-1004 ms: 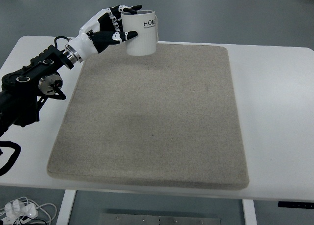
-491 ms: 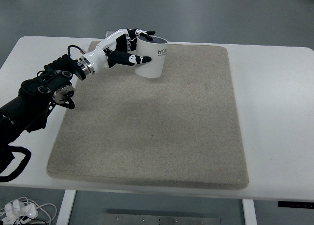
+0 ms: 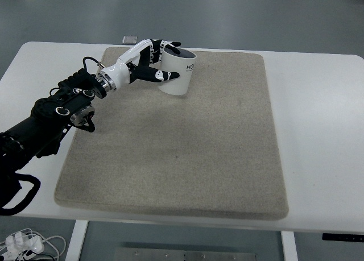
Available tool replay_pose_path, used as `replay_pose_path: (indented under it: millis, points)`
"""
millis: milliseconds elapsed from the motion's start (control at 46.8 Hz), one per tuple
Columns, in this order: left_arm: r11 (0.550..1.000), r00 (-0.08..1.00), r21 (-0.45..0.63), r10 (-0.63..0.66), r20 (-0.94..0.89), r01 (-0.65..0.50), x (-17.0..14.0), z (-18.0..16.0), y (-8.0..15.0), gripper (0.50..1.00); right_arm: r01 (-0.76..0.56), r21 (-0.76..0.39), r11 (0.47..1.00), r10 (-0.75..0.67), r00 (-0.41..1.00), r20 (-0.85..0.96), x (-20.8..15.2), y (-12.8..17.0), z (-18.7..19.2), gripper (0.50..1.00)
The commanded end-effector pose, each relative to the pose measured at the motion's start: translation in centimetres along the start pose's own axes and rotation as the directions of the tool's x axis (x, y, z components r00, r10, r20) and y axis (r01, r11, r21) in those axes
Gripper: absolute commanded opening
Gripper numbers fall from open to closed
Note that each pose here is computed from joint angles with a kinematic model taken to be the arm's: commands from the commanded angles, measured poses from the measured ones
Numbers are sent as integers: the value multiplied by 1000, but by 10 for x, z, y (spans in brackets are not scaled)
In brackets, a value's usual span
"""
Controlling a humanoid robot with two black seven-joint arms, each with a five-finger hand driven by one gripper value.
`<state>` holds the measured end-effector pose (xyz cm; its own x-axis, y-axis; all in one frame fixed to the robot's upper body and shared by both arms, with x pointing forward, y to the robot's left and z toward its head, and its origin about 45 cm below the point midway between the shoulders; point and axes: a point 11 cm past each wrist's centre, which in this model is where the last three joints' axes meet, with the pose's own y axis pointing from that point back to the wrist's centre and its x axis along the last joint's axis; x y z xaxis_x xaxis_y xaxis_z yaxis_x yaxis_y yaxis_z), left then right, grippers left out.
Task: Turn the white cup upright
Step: 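Lower the upright cup onto the mat with the left hand, then open the left hand fingers and release the cup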
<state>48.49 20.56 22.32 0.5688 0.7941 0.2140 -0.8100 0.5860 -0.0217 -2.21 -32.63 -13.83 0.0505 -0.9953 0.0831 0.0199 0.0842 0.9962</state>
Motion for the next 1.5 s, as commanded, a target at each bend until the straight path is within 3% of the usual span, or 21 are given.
replay_pose_path:
  millis: [0,726,790,940,1282,1474]
  points:
    - [1000,1000,9,4,13,-5,0,-3,1,617,0,0,1000,0,1000,0,0,0,0,952]
    - [997,999,69,12,45,-15,-20,-31,8,808,0,0,1000,0,1000,0,0,0,0,952]
    - [998,999,68,11,45,-14,-21,-31,8,863,0,0,1000,0,1000,0,0,0,0,952]
    - [998,999,63,15,35,-17,-21,-30,7,938,0,0,1000,0,1000,0,0,0,0,952]
    - [1000,1000,17,1,-16,0,-29,-18,0,992,0,0,1000,0,1000,0,0,0,0,952]
    - [1000,1000,-18,-8,-22,7,-30,-5,-6,994,0,0,1000,0,1000,0,0,0,0,952]
